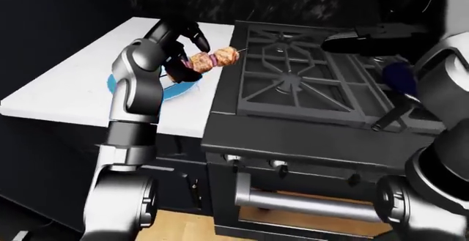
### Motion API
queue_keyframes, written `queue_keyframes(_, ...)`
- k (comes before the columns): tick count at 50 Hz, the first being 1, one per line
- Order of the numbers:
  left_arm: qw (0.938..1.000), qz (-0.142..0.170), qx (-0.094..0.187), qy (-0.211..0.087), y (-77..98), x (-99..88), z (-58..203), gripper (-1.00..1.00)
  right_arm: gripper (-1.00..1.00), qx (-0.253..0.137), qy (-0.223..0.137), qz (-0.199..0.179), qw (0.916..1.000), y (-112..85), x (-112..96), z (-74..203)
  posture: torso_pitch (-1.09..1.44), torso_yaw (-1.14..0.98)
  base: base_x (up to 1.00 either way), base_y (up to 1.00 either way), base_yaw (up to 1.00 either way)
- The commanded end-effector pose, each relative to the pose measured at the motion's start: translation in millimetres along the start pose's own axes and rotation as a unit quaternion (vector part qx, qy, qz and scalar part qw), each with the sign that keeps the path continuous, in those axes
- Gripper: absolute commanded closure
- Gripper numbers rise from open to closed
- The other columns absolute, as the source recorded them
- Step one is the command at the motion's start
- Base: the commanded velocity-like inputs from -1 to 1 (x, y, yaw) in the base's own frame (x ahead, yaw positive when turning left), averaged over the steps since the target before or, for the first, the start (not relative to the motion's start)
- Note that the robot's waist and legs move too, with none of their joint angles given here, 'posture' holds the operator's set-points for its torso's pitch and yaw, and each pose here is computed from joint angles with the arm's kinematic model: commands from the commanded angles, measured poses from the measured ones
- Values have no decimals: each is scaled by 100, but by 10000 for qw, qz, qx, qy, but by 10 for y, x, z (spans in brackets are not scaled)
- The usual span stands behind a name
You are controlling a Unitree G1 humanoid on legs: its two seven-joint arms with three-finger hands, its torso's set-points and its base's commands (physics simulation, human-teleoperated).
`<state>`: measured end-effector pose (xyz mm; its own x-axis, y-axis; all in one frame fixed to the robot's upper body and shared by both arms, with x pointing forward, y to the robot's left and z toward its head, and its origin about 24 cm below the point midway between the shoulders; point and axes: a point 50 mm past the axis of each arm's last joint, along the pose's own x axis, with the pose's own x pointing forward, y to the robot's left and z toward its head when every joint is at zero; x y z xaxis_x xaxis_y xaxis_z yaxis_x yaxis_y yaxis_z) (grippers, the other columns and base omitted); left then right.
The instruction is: Pick the skewer from the plate and place it in the pan.
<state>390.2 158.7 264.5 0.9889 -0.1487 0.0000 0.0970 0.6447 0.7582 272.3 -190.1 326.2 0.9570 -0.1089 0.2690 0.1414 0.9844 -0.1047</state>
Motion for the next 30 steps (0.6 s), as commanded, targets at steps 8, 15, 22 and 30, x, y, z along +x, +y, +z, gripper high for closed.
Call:
queue_keyframes(8,9984,239,112,-492,106,-38,250,100,-100,33,-342,-276,9990,-103,-20,86,0,0,-22,0,-90)
queue_keyframes(15,9984,249,106,-491,113,-50,234,100,-100,7,-365,-309,9989,-95,-15,79,0,0,-8,-6,-43)
queue_keyframes(22,9984,266,102,-492,138,-46,245,100,-100,27,-421,-242,9988,-84,-14,72,0,0,0,0,0)
queue_keyframes(30,9982,272,103,-528,144,-54,278,100,-100,99,-568,-127,9983,-82,-52,106,0,0,0,0,0)
